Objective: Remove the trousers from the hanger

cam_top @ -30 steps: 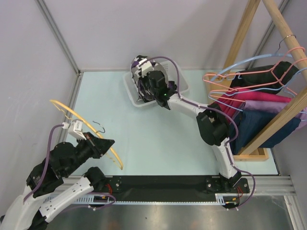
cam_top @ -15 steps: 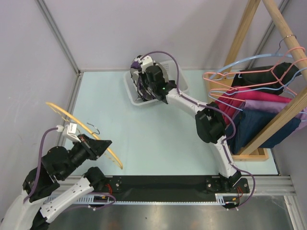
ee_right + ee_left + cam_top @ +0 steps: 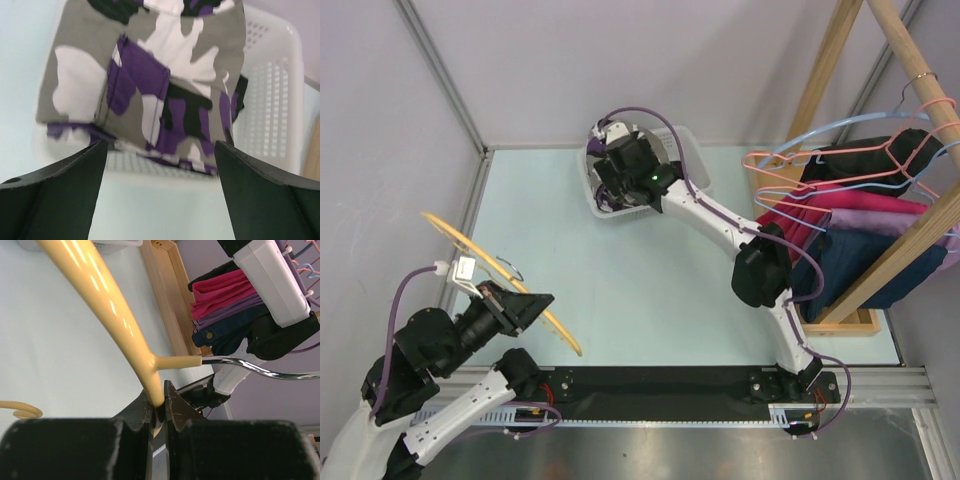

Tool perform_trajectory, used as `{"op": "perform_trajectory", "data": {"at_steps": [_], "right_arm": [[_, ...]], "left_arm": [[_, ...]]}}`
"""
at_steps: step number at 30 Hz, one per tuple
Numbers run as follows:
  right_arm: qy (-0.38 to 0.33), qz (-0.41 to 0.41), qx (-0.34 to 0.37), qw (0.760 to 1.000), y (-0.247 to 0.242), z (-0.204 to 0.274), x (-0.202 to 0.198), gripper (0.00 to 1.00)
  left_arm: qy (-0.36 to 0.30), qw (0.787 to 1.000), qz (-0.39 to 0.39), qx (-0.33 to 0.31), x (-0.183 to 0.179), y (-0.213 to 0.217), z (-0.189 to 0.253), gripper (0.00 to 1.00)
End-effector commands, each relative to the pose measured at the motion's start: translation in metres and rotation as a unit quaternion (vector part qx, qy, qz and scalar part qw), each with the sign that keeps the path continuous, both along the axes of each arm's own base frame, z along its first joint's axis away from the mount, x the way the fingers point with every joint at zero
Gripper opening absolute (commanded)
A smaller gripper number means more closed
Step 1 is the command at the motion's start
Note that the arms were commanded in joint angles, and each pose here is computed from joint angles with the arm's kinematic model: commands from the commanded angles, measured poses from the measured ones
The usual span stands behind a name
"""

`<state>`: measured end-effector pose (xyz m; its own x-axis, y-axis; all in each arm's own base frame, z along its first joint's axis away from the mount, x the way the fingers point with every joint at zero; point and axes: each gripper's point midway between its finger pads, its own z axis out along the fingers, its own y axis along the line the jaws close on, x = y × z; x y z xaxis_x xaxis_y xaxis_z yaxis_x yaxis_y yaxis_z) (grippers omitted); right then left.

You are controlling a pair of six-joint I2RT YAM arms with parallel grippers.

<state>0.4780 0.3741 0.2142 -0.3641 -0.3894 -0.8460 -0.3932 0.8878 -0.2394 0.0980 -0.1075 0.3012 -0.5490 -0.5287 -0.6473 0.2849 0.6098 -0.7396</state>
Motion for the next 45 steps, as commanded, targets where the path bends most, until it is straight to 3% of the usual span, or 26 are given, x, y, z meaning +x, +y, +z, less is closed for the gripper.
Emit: {"op": "perform_trajectory", "data": {"at_steps": [1,6,12,19,25,26,31,34,45], "right_arm": [[-0.023,-0.006,-0.024,0.999,-0.013,0.056,-0.050,0.94],[0.020,0.014,0.001,1.000,-0.012,0.061,-0.112,0.94],[0.109,0.057,0.083,0.989,-0.018,0.057,-0.196,0.96],[0.111,0.156,0.159,0.969,-0.002,0.088,-0.308,1.00],[0.211,0.222,0.268,0.913,-0.004,0.109,-0.379,1.00],[0.221,0.263,0.296,0.891,0.004,0.118,-0.393,1.00],[0.213,0.375,0.372,0.822,0.001,0.147,-0.443,1.00],[0.218,0.437,0.378,0.786,0.007,0.153,-0.472,0.95],[0.215,0.529,0.345,0.745,0.028,0.137,-0.525,0.70]], "left_arm": [[-0.030,0.998,-0.026,-0.048,-0.008,-0.006,0.035,0.00],[-0.030,0.998,-0.045,-0.043,-0.014,-0.009,0.045,0.01],[-0.035,0.995,-0.080,-0.057,-0.027,-0.013,0.066,0.00],[-0.029,0.983,-0.157,-0.094,-0.047,-0.035,0.092,0.00],[-0.024,0.971,-0.207,-0.114,-0.060,-0.046,0.106,0.00],[-0.019,0.970,-0.212,-0.115,-0.062,-0.048,0.106,0.00],[0.003,0.962,-0.234,-0.140,-0.068,-0.054,0.101,0.00],[0.012,0.957,-0.245,-0.156,-0.070,-0.059,0.103,0.00],[0.034,0.942,-0.286,-0.174,-0.079,-0.070,0.112,0.00]]}}
